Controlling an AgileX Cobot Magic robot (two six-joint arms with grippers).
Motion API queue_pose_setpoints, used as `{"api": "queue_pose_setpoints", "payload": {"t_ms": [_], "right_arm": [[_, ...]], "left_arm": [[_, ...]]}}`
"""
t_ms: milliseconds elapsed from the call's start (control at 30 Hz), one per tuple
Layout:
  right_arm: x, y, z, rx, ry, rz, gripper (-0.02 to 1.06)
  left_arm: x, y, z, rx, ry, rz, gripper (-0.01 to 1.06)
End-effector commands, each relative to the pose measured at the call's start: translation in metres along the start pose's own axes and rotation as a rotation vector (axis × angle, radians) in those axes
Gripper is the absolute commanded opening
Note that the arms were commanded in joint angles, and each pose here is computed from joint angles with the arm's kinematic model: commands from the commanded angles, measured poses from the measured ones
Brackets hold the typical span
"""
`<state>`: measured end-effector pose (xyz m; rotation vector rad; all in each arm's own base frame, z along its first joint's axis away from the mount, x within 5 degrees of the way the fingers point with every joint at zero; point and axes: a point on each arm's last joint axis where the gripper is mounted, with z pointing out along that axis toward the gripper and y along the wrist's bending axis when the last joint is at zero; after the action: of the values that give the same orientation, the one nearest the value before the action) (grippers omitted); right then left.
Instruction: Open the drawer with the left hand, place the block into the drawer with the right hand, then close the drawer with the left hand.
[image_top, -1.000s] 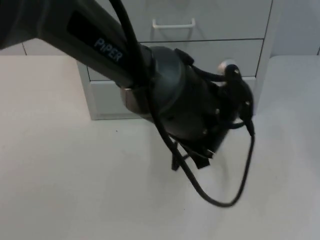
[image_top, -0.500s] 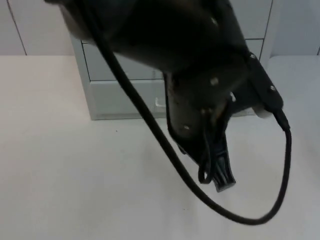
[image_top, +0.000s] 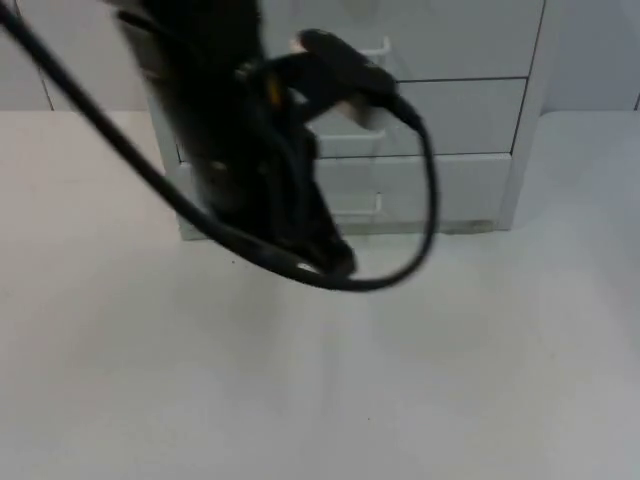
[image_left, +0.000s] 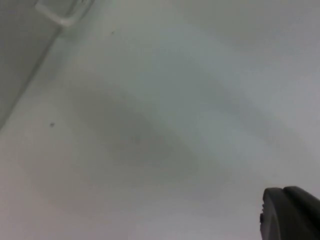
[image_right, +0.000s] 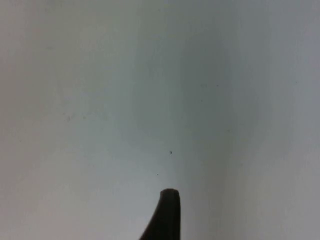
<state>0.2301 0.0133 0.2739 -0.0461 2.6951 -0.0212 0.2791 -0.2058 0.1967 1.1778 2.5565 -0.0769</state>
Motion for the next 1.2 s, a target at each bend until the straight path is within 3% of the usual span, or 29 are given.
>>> {"api": "queue_pose_setpoints", "payload": {"t_ms": [0,67,200,300,433,500,533,600,867,1067,1167], "right_arm": [[0.001,-0.002,-0.002,0.001,-0.011,-0.001,0.75],[0.001,-0.002,-0.002,0.001,-0.011,-0.001,0.75],[0.0,-0.002,-0.002,0.001,-0.016,-0.001,0.75],[0.0,-0.001,-0.002,0.0,-0.018,-0.001,0.75],[0.0,-0.001,-0.002,0.0,-0.018,-0.001,0.75],[0.0,-0.001,-0.002,0.0,-0.018,-0.001,0.75],[0.0,-0.001,-0.002,0.0,-0.018,-0.001,0.75],[0.0,-0.001,-0.002,0.0,-0.02,-0.001,0.75],[-0.001,-0.001,-0.002,0.0,-0.023,-0.003,0.75],[-0.002,-0.001,-0.002,-0.002,-0.035,-0.003,0.75],[-0.001,0.001,-0.012,-0.011,-0.089,-0.02,0.75]], "left_arm": [[0.011,0.01,-0.015,0.008,-0.053,-0.084,0.0],[0.018,0.018,-0.023,0.003,-0.074,-0.13,0.0],[0.051,0.051,-0.048,-0.021,-0.118,-0.343,0.0],[0.065,0.063,-0.055,-0.036,-0.131,-0.412,0.0],[0.11,0.096,-0.079,-0.117,-0.169,-0.61,0.0],[0.116,0.099,-0.081,-0.125,-0.173,-0.634,0.0],[0.13,0.107,-0.088,-0.141,-0.187,-0.713,0.0],[0.144,0.114,-0.098,-0.157,-0.21,-0.777,0.0],[0.168,0.122,-0.126,-0.17,-0.299,-0.863,0.0],[0.17,0.115,-0.142,-0.21,-0.34,-0.84,0.0],[0.172,0.107,-0.159,-0.255,-0.394,-0.818,0.0]]}}
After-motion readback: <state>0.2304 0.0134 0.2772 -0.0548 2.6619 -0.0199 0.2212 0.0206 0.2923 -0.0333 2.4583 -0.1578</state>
